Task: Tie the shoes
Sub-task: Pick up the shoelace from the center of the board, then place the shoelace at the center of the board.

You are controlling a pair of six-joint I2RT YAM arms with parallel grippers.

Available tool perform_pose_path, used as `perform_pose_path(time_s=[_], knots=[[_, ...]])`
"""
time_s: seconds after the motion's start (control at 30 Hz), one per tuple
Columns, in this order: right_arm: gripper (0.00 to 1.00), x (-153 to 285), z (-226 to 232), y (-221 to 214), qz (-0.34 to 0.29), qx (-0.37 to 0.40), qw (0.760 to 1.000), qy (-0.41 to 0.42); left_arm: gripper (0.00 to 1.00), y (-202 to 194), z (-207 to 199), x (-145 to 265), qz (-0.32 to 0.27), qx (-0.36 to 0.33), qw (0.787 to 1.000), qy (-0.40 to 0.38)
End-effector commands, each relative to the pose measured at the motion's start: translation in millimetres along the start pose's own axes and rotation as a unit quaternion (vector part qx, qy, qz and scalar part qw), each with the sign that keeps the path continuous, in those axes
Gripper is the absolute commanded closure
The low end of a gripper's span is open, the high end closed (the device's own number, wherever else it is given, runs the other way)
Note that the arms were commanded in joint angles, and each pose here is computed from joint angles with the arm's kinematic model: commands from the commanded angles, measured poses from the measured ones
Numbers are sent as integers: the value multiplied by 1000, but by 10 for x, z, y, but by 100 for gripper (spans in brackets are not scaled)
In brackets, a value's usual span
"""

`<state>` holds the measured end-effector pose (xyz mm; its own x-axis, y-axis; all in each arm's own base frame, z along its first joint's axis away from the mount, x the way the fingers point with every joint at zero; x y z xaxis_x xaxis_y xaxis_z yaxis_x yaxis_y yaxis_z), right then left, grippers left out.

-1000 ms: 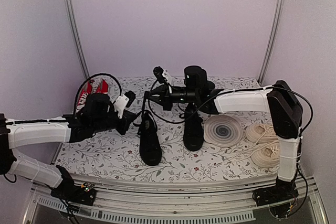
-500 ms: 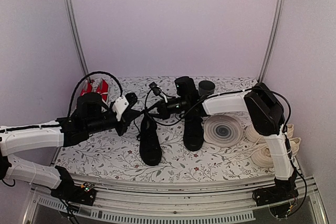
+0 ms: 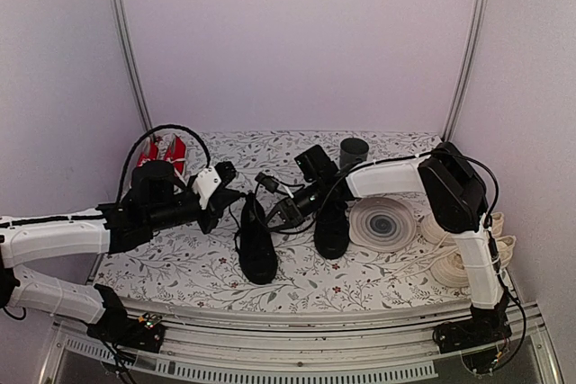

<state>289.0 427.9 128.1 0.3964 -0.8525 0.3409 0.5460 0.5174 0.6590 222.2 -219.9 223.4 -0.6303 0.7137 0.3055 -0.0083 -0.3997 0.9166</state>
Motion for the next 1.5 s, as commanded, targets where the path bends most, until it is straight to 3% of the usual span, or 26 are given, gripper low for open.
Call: perform_pose_path(time_s=[0.0, 0.1, 0.2, 0.3, 0.6, 0.8, 1.07, 1.27, 1.47], knots=[[98, -25, 25, -133, 41, -4, 999, 0, 100, 18, 3, -20, -10, -1, 1000, 4], [91, -64, -31, -193, 61, -9, 998, -7, 100, 30, 2, -72, -12, 9, 1000, 0], [71, -58, -68, -195, 65, -6, 997, -29, 100, -45, -17, -128, -5, 22, 1000, -3], [62, 10, -92, -126, 66, 4, 996, -65, 100, -156, -17, -187, 16, 38, 999, 2], [58, 288, -122, 116, 46, 25, 985, -166, 100, -364, 74, -249, 71, 65, 995, 35], [58, 310, -72, 105, 39, 14, 990, -131, 100, -236, -13, -101, 47, 46, 998, 0], [52, 618, -26, 93, -14, -35, 982, -184, 100, -172, -44, 30, 46, 38, 998, -13], [36, 583, 164, -147, -63, -67, 988, -123, 100, -147, -66, 61, 56, 23, 998, -28], [37, 326, 40, -262, -63, -108, 987, -105, 100, -139, -104, 76, 58, 15, 997, -48]])
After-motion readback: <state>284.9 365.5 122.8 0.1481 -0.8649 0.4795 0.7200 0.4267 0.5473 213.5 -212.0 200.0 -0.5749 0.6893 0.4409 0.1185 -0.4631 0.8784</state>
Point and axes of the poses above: each gripper's point midway between its finger pads, its own x axis back along the fingers, its own z axis along the line the jaws close on, y = z × x, the point moved 7 cm from there along x, back along the fingers, and after that the axes turned 3 degrees about x, right-handed, at the moved point
